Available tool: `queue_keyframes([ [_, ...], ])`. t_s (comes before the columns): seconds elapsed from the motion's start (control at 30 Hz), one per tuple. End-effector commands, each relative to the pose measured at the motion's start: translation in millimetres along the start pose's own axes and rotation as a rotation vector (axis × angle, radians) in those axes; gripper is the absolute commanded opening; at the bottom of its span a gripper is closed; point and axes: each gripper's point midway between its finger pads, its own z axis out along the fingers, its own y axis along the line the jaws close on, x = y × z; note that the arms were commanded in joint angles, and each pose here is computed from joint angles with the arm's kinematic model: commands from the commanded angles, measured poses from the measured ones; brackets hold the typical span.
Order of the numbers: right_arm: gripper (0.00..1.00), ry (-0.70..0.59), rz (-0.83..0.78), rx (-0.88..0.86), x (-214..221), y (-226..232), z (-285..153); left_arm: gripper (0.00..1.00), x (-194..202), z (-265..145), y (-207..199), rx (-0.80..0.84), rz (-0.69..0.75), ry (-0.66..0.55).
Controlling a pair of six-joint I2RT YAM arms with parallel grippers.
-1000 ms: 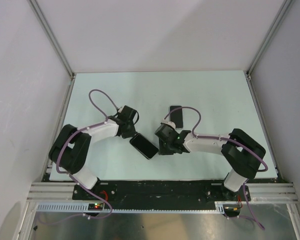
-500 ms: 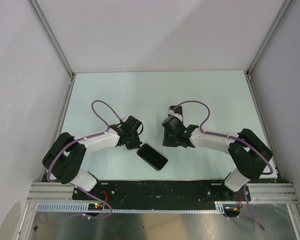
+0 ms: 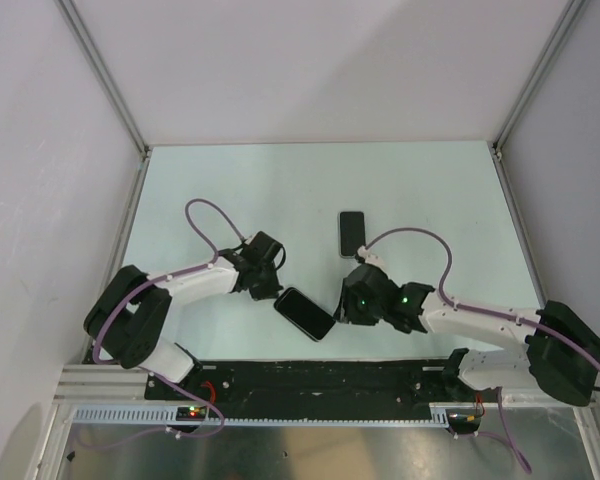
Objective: Put the phone into the phone case
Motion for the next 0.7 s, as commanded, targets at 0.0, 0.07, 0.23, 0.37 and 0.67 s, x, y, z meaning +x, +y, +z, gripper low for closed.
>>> queue_keyframes([
  [0.0, 0.47, -0.004, 0.110, -0.023, 15.9, -1.7, -8.4, 0.00, -5.7, -11.6, -1.5, 0.023, 0.055, -0.017],
  [0.07, 0.48, -0.011, 0.139, -0.030, 20.1, -1.5, -7.8, 0.00, -5.5, -12.1, -1.3, 0.024, 0.063, -0.016],
  [0.23, 0.42, 0.003, 0.176, -0.065, 31.6, 11.0, 4.0, 0.00, -6.1, -11.4, -1.6, 0.025, 0.077, -0.011],
  [0.37, 0.40, -0.002, 0.189, -0.074, 32.9, 16.2, 13.0, 0.00, -6.2, -11.2, -0.5, 0.023, 0.081, -0.010],
  [0.67, 0.31, 0.004, 0.197, -0.077, 35.7, 19.4, 24.6, 0.00, -2.9, -8.3, 1.4, 0.018, 0.084, 0.008],
])
